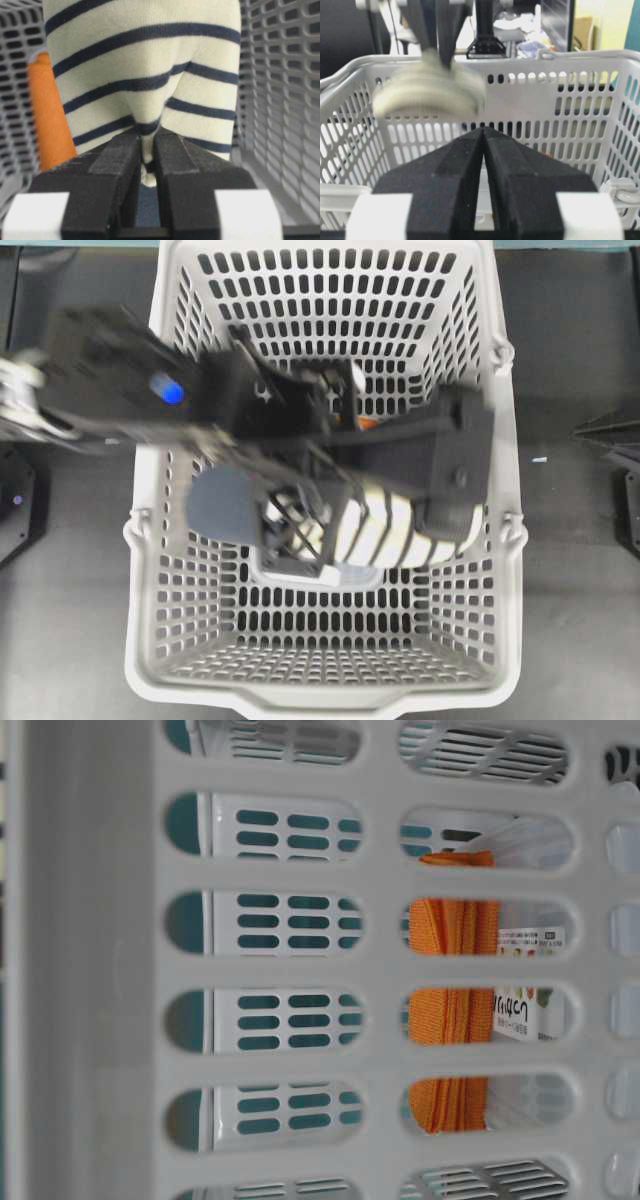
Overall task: Pick up the slipper from the shopping basket with the left arm.
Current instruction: 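Lift the gripped slipper upward out of the basket with the left gripper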
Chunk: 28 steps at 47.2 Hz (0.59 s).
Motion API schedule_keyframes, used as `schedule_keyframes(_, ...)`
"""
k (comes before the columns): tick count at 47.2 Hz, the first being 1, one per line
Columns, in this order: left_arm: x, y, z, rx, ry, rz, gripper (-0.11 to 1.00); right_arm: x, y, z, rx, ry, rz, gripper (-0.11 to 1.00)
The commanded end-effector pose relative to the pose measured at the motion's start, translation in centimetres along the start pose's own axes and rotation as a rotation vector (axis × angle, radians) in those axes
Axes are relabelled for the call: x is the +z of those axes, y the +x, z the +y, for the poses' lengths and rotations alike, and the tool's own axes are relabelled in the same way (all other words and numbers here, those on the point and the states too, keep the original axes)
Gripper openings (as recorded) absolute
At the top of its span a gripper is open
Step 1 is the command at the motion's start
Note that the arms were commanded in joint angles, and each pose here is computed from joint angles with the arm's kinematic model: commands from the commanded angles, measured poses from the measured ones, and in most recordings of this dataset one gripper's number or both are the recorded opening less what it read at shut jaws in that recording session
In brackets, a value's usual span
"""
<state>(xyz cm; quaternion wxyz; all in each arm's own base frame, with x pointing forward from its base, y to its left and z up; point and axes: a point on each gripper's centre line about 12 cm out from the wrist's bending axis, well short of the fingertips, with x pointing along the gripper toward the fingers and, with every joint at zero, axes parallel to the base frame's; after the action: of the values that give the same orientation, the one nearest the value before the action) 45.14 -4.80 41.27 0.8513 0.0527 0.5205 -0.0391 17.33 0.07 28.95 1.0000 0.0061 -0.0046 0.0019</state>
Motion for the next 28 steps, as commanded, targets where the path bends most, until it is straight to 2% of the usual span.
schedule_keyframes(1,0.5,-2.6,0.3,0.006,-0.012,0.010,0.06,0.6,0.1,0.0,0.001,0.005,-0.015,-0.01)
schedule_keyframes(28,1.3,-0.9,0.3,0.005,-0.026,0.059,0.06,0.6,0.1,0.2,0.011,0.006,-0.015,-0.01)
